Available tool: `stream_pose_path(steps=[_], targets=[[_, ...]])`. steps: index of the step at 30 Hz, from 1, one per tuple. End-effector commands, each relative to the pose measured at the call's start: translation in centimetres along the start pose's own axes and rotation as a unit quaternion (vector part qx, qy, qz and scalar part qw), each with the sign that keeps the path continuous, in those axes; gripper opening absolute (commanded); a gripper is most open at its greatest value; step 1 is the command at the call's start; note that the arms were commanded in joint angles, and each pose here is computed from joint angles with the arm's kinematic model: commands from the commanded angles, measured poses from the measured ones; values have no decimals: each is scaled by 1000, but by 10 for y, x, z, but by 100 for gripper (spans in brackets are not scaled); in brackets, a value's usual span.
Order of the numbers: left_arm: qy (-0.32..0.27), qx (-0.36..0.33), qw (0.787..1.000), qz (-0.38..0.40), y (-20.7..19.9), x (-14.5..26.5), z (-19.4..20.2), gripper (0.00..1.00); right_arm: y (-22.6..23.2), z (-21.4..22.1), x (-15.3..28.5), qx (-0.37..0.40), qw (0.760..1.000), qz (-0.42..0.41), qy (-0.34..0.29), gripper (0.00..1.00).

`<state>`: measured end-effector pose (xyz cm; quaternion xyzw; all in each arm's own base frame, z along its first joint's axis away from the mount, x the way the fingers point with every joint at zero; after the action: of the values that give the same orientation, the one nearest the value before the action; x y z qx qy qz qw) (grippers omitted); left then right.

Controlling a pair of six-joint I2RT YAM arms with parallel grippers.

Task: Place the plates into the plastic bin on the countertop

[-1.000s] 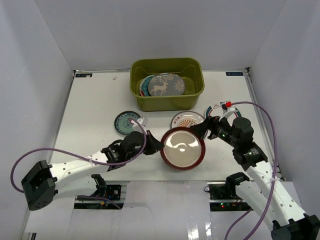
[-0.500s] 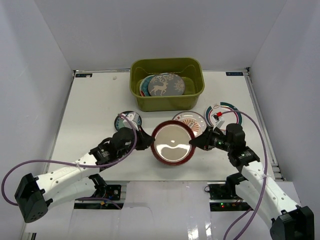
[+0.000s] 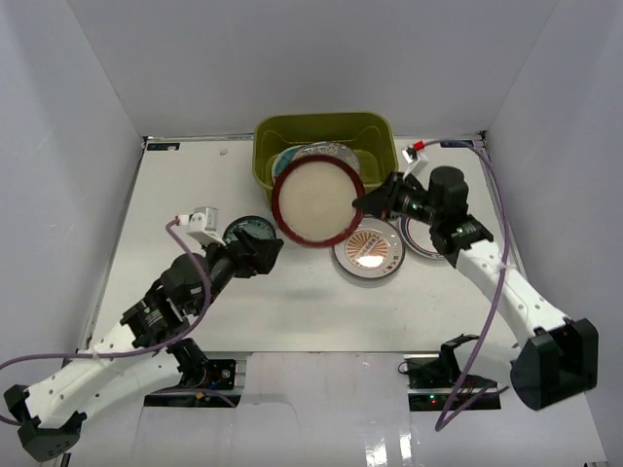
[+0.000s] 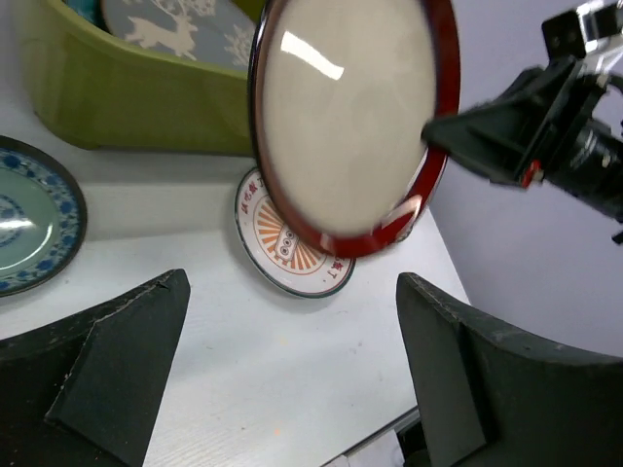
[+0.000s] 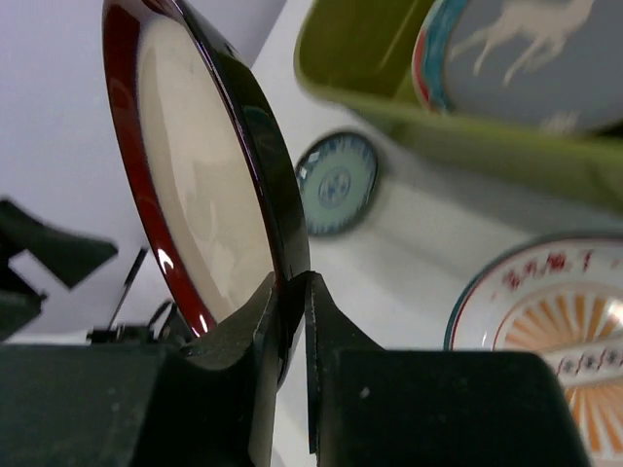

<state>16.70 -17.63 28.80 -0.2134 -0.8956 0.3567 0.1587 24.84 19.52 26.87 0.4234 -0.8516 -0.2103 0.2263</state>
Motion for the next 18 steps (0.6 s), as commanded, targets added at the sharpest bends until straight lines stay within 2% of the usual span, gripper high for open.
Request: stream_pose_path(steps=[1, 3, 4, 5, 7, 11, 18], targets=[[-2, -18, 998, -53, 32, 16, 7, 98, 11, -104, -21, 79, 988, 0, -136, 8], [33, -8, 998, -49, 44, 16, 30, 98, -9, -131, -44, 82, 985, 40, -148, 8], [45, -6, 998, -53, 48, 15, 37, 98, 0, -148, -40, 96, 980, 37, -167, 8], [63, -2, 996, -62, 57, 13, 50, 98, -22, -144, -63, 83, 985, 54, -142, 8], [104, 0, 994, -46, 56, 8, 67, 98, -41, -163, -90, 84, 985, 72, -135, 8], [164, 7, 986, -20, 57, -2, 98, 98, -75, -172, -129, 77, 986, 108, -104, 8], [212, 32, 977, -1, 65, -15, 135, 98, -120, -161, -170, 57, 987, 137, -62, 8]])
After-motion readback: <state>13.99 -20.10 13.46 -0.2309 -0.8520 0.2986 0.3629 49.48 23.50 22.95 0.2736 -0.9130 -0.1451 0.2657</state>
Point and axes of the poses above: each gripper's point midway between its finger pads, its own x axis back along the fingers, its own y axis along the line the jaws close on, z = x × y, the point moved 5 cm from there along x, back along the fingers, and after that the axes turned 9 degrees about x, right-handed, at the moved point
